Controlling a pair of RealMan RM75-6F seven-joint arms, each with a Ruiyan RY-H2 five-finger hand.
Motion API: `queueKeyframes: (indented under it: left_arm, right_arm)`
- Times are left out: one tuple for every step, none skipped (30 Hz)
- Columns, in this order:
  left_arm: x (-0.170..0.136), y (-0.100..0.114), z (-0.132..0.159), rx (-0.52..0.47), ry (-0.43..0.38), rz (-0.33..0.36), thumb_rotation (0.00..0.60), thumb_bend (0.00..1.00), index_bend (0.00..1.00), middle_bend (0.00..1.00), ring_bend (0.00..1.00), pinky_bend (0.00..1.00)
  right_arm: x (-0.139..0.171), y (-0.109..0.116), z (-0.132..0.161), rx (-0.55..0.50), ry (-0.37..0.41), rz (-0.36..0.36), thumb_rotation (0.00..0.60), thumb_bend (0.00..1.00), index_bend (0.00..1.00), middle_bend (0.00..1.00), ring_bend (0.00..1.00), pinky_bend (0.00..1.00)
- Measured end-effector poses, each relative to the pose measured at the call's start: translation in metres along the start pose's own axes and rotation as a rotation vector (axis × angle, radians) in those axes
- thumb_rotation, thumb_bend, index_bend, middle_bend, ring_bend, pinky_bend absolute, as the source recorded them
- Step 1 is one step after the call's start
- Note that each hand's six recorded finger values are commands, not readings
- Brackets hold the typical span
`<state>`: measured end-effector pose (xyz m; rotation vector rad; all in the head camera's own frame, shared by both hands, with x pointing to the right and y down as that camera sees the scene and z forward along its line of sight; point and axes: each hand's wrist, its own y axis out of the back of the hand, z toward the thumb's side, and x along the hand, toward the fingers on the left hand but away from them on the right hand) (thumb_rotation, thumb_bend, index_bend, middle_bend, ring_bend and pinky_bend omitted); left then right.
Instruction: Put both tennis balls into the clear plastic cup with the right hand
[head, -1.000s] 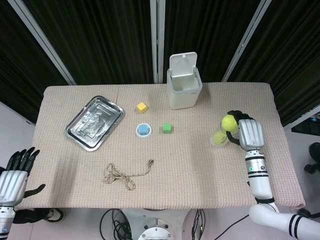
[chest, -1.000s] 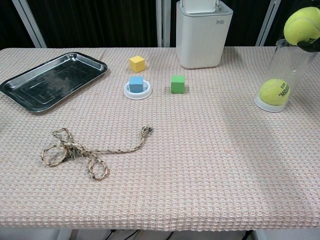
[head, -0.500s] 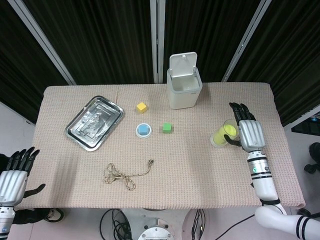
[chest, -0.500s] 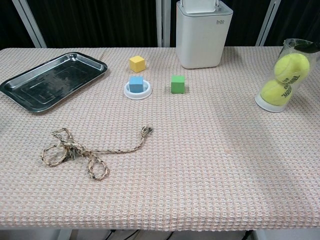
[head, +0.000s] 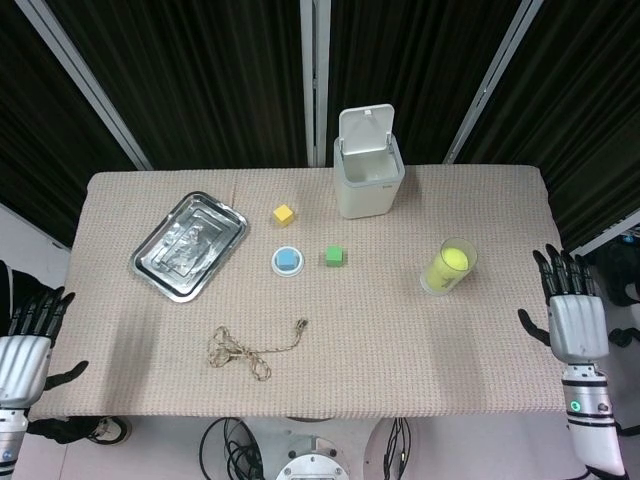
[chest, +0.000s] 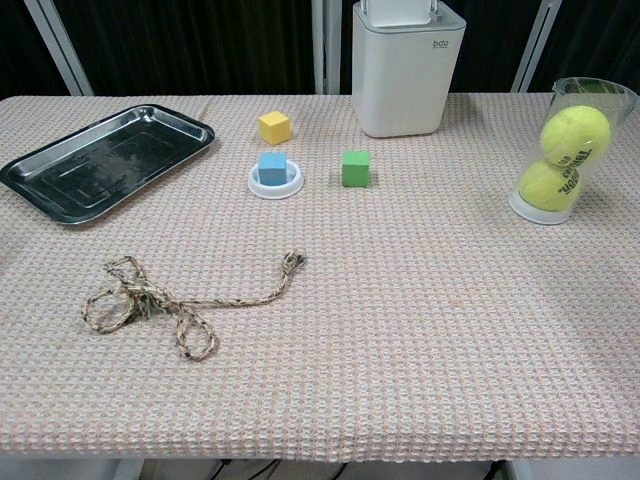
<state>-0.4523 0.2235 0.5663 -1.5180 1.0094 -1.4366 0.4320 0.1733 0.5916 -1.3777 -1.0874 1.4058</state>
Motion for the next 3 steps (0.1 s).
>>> queueKeyframes:
  left_arm:
    - [0.001, 0.001, 0.0, 0.001, 0.0, 0.003, 0.6, 0.06, 0.05, 0.0, 0.0, 0.02]
    - [0.002, 0.001, 0.0, 0.001, 0.0, 0.006, 0.6, 0.06, 0.05, 0.0, 0.0, 0.02]
    - [0.002, 0.002, -0.001, 0.0, 0.004, 0.009, 0.6, 0.06, 0.05, 0.0, 0.0, 0.02]
  right_arm:
    - [0.007, -0.004, -0.009, 0.022, -0.012, 0.009, 0.6, 0.18, 0.0, 0.0, 0.0, 0.0]
    - [0.014, -0.008, -0.017, 0.039, -0.022, 0.017, 0.6, 0.18, 0.0, 0.0, 0.0, 0.0]
    - [0.023, -0.013, -0.026, 0.053, -0.035, 0.03, 0.6, 0.18, 0.0, 0.0, 0.0, 0.0]
